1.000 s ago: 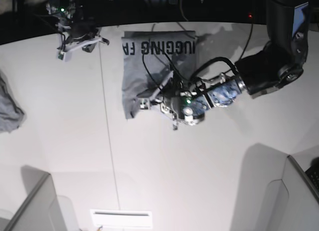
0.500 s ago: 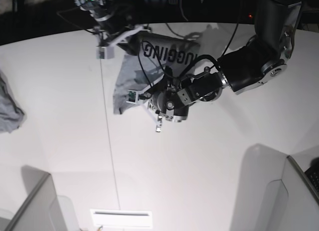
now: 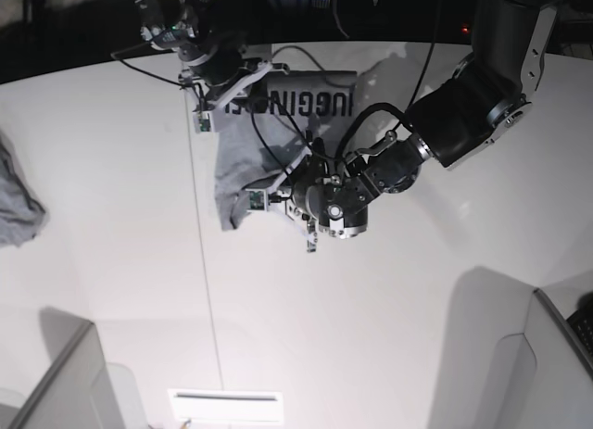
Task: Fold the T-shirt properly
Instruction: 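Press and square the folded shirt with both grippers, then release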
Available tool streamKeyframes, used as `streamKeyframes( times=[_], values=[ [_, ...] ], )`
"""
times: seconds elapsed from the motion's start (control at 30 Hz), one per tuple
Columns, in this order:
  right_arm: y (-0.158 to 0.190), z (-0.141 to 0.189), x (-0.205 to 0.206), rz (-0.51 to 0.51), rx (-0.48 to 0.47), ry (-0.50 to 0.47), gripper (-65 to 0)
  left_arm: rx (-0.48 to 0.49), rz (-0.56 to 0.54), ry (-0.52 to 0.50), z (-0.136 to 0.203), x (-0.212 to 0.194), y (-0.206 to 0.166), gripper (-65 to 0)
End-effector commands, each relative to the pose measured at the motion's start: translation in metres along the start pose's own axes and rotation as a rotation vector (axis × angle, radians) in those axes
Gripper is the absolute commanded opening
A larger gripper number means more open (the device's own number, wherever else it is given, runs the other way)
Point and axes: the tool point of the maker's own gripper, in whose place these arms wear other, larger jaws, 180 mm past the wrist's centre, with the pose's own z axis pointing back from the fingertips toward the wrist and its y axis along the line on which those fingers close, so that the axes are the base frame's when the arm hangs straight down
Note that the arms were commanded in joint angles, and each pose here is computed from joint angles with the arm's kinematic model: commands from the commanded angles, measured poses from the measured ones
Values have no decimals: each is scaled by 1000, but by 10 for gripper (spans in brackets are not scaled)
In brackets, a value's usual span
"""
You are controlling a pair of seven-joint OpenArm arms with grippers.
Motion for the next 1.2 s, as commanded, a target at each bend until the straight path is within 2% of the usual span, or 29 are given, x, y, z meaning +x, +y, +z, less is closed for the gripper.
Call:
streamKeyframes(
  times=[0.0,0.1,0.2,0.43,0.73,1.03,1.17],
  values=[
    [1,-1,3,4,6,-13,-650,48,-17,139,0,-32,10,-650],
    [-10,-9,-13,-7,-19,32,-650,54,-18,129,1,-26,14,-650],
    [-10,-9,-15,-8,-20,36,-650,54,-20,120,0,-19,14,-650],
    [3,10,20,45,19,-57,-650,55,-28,101,1,-9,13,-650],
    [0,11,21,53,14,-60,-650,96,-34,93,12,-2,35,-650],
    [0,11,22,54,14,-61,-650,156,-41,60,29,16,63,-268],
    [0,11,23,55,14,-62,-650,206,27,-21,47,39,89,-155]
  ],
)
